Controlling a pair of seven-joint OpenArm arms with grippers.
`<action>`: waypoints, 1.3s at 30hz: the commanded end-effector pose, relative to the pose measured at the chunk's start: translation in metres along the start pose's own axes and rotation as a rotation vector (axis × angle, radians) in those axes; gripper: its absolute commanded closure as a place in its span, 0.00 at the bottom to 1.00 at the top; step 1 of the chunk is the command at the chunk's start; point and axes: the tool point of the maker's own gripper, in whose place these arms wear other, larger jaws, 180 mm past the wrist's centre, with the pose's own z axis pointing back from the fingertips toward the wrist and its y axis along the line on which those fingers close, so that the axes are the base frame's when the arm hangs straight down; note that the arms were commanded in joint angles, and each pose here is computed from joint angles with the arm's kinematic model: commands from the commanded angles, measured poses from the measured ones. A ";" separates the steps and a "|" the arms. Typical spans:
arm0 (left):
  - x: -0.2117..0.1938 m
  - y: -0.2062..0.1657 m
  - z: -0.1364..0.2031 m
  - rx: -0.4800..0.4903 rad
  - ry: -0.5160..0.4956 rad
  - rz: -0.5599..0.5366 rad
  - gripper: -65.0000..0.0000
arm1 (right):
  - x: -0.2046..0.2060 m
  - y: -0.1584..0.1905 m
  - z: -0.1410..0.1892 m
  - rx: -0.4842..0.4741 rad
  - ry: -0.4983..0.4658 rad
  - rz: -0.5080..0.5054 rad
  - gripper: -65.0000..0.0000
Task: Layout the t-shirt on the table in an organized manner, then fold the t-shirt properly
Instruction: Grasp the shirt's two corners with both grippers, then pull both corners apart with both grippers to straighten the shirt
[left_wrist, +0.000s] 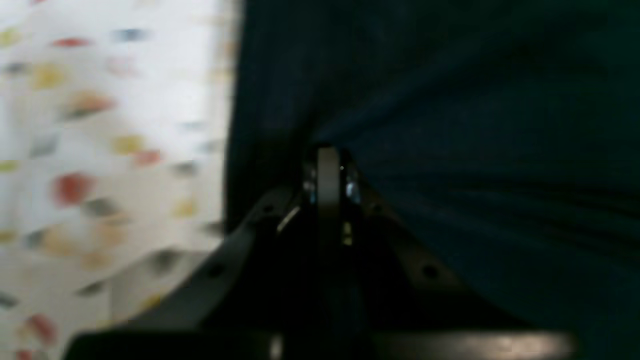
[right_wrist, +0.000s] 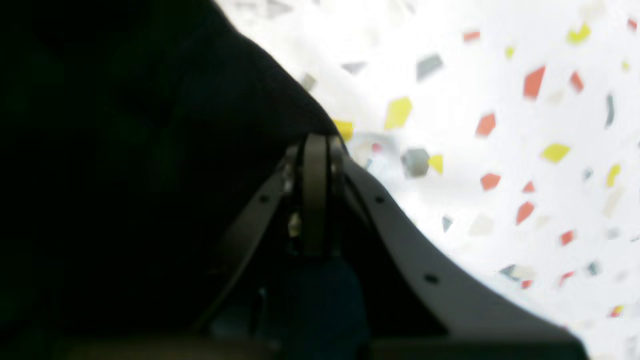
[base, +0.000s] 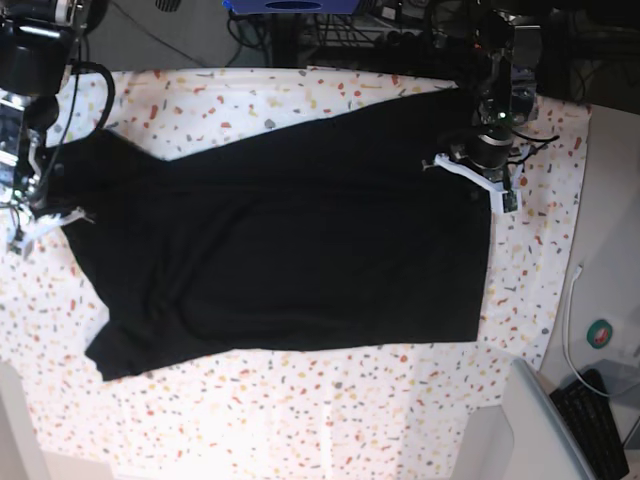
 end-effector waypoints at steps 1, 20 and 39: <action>-0.001 0.013 0.001 0.040 0.014 -0.003 1.00 | -0.021 -0.027 0.002 -0.071 0.068 -0.023 1.00; 0.073 0.047 0.036 0.106 -0.199 0.045 1.00 | 0.035 0.038 0.109 0.070 -0.220 0.056 0.79; 0.001 0.059 0.093 -0.161 -0.039 0.370 0.22 | 0.014 0.020 0.033 0.163 -0.042 0.066 0.37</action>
